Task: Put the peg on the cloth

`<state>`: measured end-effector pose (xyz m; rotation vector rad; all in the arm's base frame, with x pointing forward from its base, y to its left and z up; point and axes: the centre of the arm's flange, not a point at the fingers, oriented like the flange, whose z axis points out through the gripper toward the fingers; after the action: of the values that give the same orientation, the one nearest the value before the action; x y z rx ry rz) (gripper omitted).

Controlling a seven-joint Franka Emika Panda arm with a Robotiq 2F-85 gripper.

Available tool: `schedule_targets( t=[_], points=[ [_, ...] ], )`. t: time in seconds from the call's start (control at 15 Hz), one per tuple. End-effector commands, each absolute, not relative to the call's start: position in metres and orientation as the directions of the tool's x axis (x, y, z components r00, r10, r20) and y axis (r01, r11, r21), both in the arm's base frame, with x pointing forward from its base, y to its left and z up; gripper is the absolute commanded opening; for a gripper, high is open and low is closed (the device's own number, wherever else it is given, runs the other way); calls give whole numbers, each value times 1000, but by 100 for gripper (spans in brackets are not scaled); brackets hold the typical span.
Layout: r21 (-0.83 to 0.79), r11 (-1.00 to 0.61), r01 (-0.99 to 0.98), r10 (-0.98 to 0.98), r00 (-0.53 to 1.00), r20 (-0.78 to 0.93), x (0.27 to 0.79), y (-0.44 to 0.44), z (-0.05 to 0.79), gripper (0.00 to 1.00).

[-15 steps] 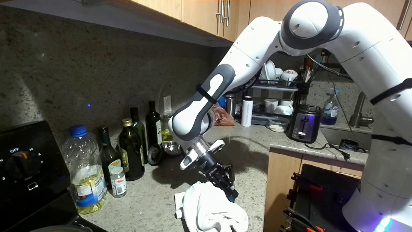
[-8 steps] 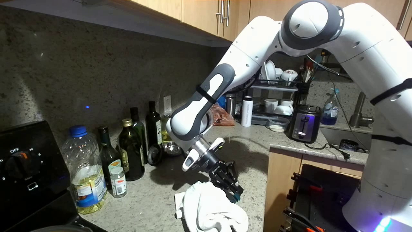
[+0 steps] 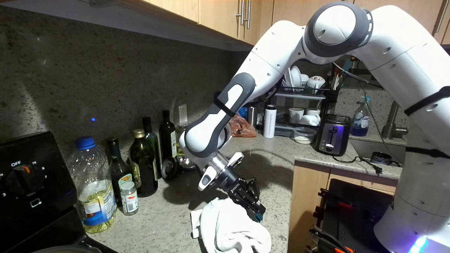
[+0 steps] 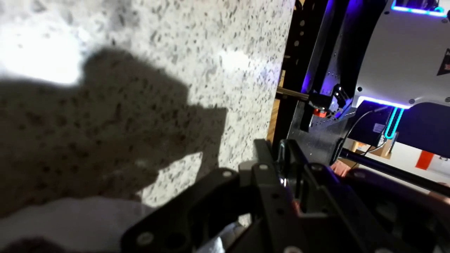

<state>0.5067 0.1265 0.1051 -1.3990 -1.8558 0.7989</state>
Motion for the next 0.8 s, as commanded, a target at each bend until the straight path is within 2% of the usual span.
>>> schedule_targets(
  t=[0.0, 0.73],
  points=[
    [-806, 224, 547, 968, -218, 122, 513, 130, 106, 4],
    [-799, 243, 550, 964, -231, 134, 515, 142, 102, 4]
  ],
)
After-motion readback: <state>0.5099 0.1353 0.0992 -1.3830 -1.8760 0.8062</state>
